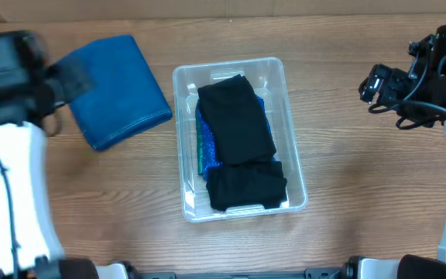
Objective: Pack container
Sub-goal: 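Grasp the folded teal towel with the left gripper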
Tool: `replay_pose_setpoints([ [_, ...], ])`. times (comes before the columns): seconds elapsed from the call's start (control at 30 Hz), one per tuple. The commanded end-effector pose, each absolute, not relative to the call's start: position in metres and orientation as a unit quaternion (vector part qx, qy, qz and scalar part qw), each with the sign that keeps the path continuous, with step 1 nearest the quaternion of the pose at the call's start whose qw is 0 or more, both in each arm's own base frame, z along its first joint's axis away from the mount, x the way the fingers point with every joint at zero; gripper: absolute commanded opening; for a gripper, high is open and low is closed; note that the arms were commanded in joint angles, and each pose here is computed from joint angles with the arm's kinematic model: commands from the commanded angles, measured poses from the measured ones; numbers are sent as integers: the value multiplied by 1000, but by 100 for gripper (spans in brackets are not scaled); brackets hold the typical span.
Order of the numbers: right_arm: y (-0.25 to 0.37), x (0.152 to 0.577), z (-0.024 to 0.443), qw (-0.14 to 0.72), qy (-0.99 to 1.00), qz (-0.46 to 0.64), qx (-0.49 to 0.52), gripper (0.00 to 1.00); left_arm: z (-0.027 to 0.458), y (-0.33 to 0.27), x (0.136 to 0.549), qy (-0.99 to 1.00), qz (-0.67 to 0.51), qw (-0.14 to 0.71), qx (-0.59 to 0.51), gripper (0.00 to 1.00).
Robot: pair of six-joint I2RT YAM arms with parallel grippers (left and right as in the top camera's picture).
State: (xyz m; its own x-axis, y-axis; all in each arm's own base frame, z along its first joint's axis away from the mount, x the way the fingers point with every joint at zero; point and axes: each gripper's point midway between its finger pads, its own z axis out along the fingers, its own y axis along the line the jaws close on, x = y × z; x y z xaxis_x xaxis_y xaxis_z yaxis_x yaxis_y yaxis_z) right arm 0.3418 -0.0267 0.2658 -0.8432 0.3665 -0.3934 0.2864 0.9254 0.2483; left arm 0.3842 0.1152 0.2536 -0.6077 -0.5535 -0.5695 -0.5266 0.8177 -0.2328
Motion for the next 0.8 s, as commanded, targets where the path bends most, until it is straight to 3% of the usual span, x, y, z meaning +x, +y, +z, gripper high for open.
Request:
replay_pose_setpoints([
  [0.0,-27,343,266,224,955,91,171,100,168,164,370,884,-133,225,-387,100],
  [0.13,-27,343,266,224,955,91,171,100,92,171,384,889,-245,179,-342,100],
  [0.27,-27,343,266,224,956,89,166,100,46,156,415,894,-315,209,-238,100],
  [0.43,-27,342,266,222,957,89,166,100,18,156,432,891,-317,213,-245,100],
  [0.63,-27,342,265,221,957,89,166,100,6,81,478,894,-342,211,-201,100],
  [0.67,-27,341,265,219,957,89,166,100,6,68,482,894,-344,205,-199,97],
  [0.7,-26,340,264,217,958,89,166,100,6,61,483,894,-347,200,-201,88],
  [0.77,-26,339,264,215,958,89,167,100,5,56,482,895,-349,192,-201,46],
])
